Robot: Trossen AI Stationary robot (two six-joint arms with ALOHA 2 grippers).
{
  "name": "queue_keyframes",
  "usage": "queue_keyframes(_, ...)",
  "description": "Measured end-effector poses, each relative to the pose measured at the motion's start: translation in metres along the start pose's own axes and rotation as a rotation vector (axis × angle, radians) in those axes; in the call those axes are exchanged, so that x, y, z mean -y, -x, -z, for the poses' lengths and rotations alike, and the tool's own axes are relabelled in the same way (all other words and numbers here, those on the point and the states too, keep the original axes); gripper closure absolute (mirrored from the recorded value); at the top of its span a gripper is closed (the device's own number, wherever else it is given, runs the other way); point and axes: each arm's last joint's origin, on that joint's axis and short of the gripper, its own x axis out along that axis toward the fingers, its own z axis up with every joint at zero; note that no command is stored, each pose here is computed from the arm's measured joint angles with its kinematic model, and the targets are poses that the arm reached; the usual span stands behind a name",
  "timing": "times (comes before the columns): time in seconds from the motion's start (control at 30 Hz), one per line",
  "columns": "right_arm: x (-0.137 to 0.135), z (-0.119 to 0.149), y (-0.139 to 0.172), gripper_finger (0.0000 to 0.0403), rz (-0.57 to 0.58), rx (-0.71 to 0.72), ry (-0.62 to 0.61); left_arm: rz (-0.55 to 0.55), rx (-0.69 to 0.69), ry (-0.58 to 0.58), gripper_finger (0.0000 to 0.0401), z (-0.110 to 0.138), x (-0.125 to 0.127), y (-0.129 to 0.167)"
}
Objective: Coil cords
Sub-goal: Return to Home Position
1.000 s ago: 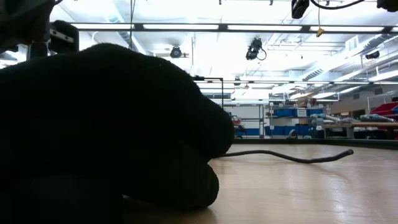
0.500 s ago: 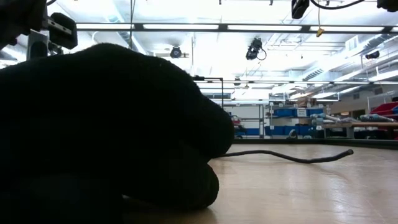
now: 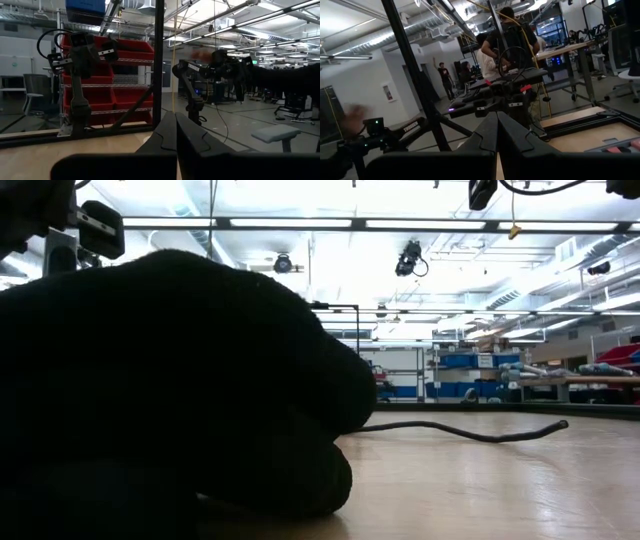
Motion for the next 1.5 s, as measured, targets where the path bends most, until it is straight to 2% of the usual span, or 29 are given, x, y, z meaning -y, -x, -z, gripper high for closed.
queue_keyframes(0.27, 0.001, -0.004, 0.011, 0.0394, -0.01, 0.034, -0.006, 0.0, 0.0, 0.0, 0.0401, 0.0, 0.0, 0.0)
queue_keyframes(0.43, 0.007, 0.006, 0.03, 0.0394, -0.02, 0.076, -0.012, 0.0, -0.001, 0.0, 0.0401, 0.0, 0.0, 0.0)
queue_keyframes(0.7, 0.03, 0.061, 0.072, 0.0394, -0.027, 0.1, -0.017, 0.0, -0.001, 0.0, 0.0401, 0.0, 0.0, 0.0)
queue_keyframes(0.8, 0.04, 0.085, 0.085, 0.0394, -0.011, 0.049, -0.007, 0.0, -0.001, 0.0, 0.0401, 0.0, 0.0, 0.0)
queue_keyframes(0.97, 0.045, 0.102, 0.088, 0.0395, 0.042, -0.129, 0.022, 0.0, -0.001, 0.001, 0.0401, 0.0, 0.0, 0.0)
queue_keyframes(1.17, 0.047, 0.104, 0.092, 0.0394, 0.052, -0.161, 0.028, 0.0, 0.007, 0.0, 0.0401, -0.001, 0.0, 0.0)
queue_keyframes(1.5, 0.042, 0.082, 0.103, 0.0397, -0.006, 0.037, -0.005, 0.0, 0.008, 0.0, 0.0401, -0.001, 0.0, 0.0)
